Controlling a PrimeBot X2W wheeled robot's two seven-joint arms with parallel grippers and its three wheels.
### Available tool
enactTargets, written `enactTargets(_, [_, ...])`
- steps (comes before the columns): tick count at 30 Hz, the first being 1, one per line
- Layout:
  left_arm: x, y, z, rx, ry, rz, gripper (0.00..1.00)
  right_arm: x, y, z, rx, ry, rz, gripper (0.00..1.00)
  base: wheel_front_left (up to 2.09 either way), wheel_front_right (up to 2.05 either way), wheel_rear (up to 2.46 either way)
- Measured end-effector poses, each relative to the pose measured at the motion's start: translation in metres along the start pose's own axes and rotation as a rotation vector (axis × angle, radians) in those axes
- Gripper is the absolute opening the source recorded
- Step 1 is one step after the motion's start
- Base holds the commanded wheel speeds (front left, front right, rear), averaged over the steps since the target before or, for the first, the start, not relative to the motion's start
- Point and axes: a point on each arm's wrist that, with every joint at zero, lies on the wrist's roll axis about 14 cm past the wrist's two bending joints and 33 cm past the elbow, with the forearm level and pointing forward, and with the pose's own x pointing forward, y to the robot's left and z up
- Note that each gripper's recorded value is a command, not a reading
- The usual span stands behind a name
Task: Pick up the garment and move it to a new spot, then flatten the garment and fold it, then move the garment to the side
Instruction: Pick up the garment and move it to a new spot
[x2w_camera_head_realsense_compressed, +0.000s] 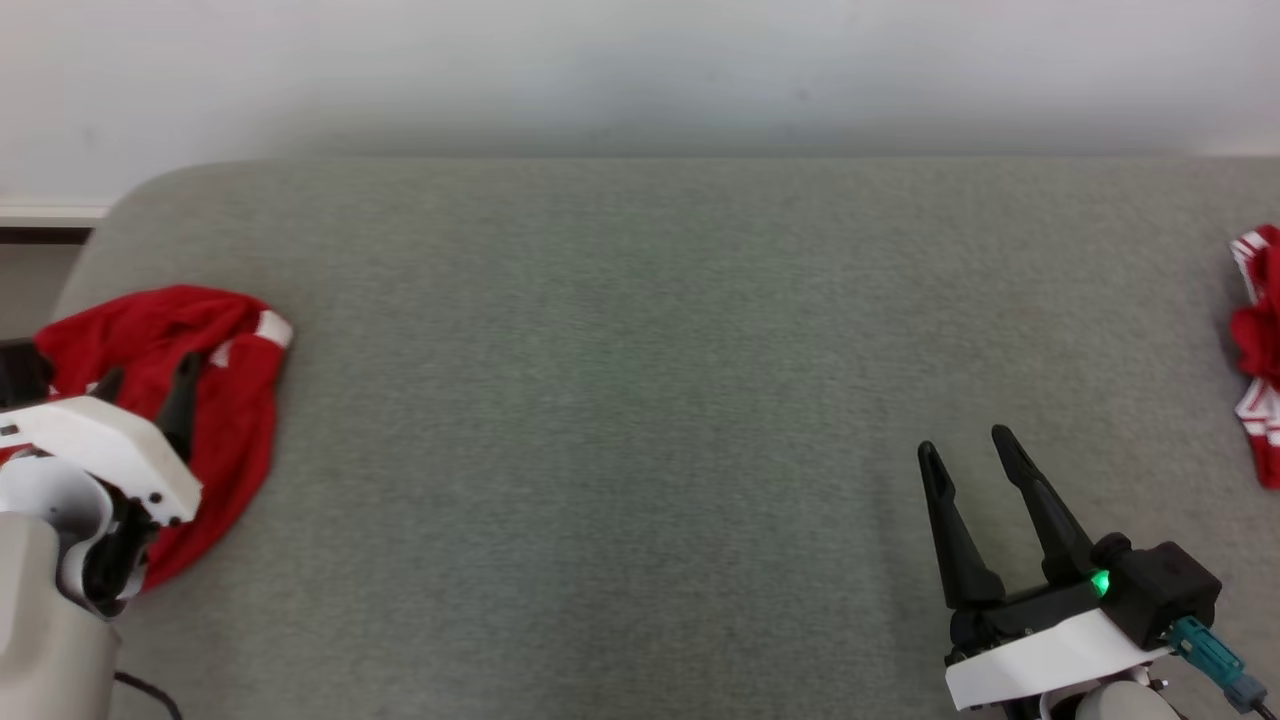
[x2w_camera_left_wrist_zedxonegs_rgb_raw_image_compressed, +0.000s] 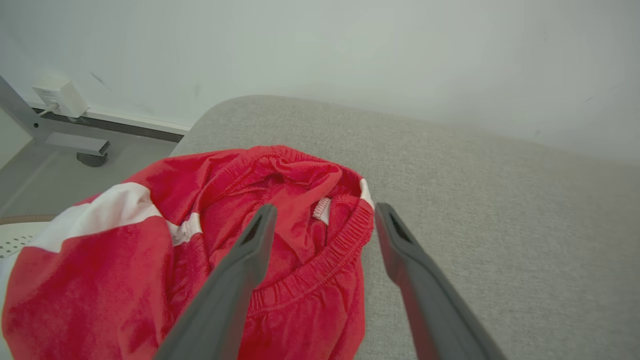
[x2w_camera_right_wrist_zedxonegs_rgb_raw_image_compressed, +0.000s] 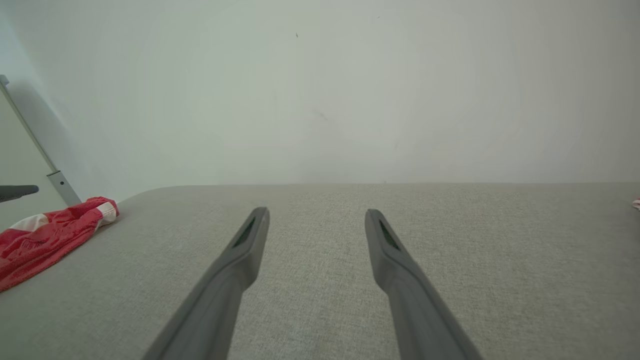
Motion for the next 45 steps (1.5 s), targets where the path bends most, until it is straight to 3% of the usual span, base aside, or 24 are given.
enactTargets(8, [0.038, -0.013, -0.062, 0.007, 0.223, -0.011, 1.00, -0.012, -0.034, -0.003, -0.010, 0.011, -0.105, 1.00, 0.00, 0.00, 0.00])
enactTargets(14, [0.043, -0.013, -0.106, 0.022, 0.418, 0.003, 1.00, -0.019, -0.049, -0.005, -0.013, 0.018, -0.153, 1.00, 0.00, 0.00, 0.00])
enactTargets(15, [0.044, -0.012, -0.107, 0.022, 0.424, 0.005, 0.79, -0.019, -0.050, -0.005, -0.012, 0.019, -0.157, 1.00, 0.00, 0.00, 0.00])
enactTargets(16, [0.045, -0.012, -0.106, 0.023, 0.423, 0.007, 0.33, -0.019, -0.051, -0.005, -0.012, 0.018, -0.160, 1.00, 0.00, 0.00, 0.00])
enactTargets(17, [0.045, -0.011, -0.105, 0.021, 0.415, 0.009, 0.00, -0.019, -0.051, -0.004, -0.011, 0.016, -0.161, 1.00, 0.00, 0.00, 0.00])
enactTargets(24, [0.038, -0.015, -0.083, 0.055, 0.332, -0.016, 0.00, -0.018, -0.041, 0.007, -0.014, -0.012, -0.140, 1.00, 0.00, 0.00, 0.00])
enactTargets(31, [0.026, -0.042, -0.018, 0.116, 0.153, -0.105, 0.00, -0.030, -0.027, 0.024, -0.011, -0.057, -0.122, 1.00, 0.00, 0.00, 0.00])
enactTargets(38, [0.000, -0.097, 0.056, 0.121, -0.032, -0.258, 0.00, -0.051, -0.017, 0.044, -0.014, -0.110, -0.118, 1.00, 0.00, 0.00, 0.00])
enactTargets(45, [-0.036, -0.180, 0.107, 0.095, -0.164, -0.488, 0.00, -0.076, -0.030, 0.064, -0.033, -0.167, -0.173, 1.00, 0.00, 0.00, 0.00])
